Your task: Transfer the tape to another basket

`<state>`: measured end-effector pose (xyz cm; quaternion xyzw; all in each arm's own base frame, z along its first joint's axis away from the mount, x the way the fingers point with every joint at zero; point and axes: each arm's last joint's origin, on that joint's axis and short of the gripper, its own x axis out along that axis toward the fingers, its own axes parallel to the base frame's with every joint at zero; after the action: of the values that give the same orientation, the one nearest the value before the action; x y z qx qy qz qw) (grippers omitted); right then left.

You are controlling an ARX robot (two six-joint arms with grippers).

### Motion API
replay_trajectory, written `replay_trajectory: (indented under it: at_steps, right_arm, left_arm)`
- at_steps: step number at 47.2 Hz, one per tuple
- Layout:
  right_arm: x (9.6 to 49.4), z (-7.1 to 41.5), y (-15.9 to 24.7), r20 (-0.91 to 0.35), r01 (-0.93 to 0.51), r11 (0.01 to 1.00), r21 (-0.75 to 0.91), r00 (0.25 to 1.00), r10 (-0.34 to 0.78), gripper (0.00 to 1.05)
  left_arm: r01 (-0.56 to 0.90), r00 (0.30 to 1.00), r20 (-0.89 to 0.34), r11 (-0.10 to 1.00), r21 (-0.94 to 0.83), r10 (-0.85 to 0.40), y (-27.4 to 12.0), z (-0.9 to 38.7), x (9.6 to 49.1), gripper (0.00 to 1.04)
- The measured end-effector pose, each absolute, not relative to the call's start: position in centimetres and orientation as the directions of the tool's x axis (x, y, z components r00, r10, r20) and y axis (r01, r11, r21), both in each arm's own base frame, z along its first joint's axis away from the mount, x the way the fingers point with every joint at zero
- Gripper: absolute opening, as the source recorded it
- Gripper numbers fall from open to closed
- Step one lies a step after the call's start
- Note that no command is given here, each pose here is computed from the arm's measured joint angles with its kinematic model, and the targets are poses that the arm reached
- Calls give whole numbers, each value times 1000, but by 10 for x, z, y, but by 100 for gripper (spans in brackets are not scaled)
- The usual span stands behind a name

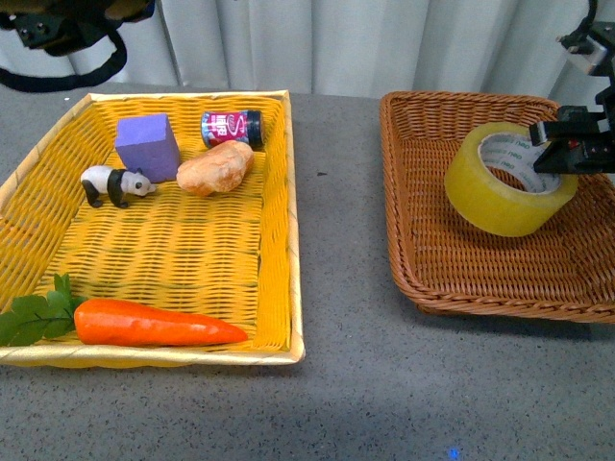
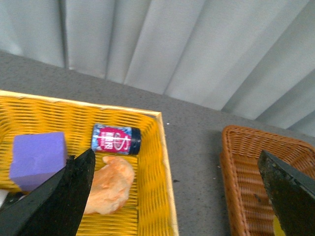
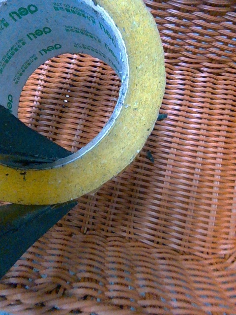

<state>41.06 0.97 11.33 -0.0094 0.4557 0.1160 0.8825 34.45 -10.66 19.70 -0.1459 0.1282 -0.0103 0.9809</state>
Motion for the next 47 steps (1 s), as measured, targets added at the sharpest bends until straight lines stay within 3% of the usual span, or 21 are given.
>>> replay_trajectory:
  at_steps: [10, 15, 22, 27, 30, 32, 34, 43, 47]
  right_arm:
    - [414, 110, 19, -803, -231, 970, 78, 562, 199, 50]
    - [411, 115, 15, -765, -211, 977, 44, 621, 168, 73]
    - [398, 136, 5, -699, -168, 986, -14, 707, 111, 98]
    - [392, 149, 3, -659, -179, 983, -33, 744, 113, 95]
    - [391, 154, 3, -640, -178, 983, -42, 760, 110, 95]
    - [388, 150, 2, -479, -81, 994, -70, 877, 38, 86]
    - [375, 143, 1, -335, -30, 998, -61, 942, 8, 77]
    - [322, 156, 0, -35, 3, 1000, -24, 999, -3, 49]
    - [294, 169, 0, 22, 3, 1000, -18, 1000, -3, 29]
  left_arm:
    - [-102, 966, -258, 959, -265, 31, -96, 185, 339, 98]
    - [-159, 966, -241, 952, -261, 95, -86, 184, 337, 98]
    - [-229, 961, -208, 944, -236, 181, -77, 184, 334, 98]
    - [-217, 964, -204, 948, -232, 170, -75, 183, 333, 97]
    - [-92, 989, -129, 974, -207, 67, -72, 181, 328, 88]
    - [-6, 999, -50, 989, -147, -2, -65, 180, 314, 77]
    - [13, 1000, -17, 995, -98, -15, -59, 179, 301, 68]
    - [-2, 1000, -4, 999, -32, 2, -37, 177, 265, 39]
    - [9, 1000, -10, 1000, -18, -9, -30, 173, 244, 20]
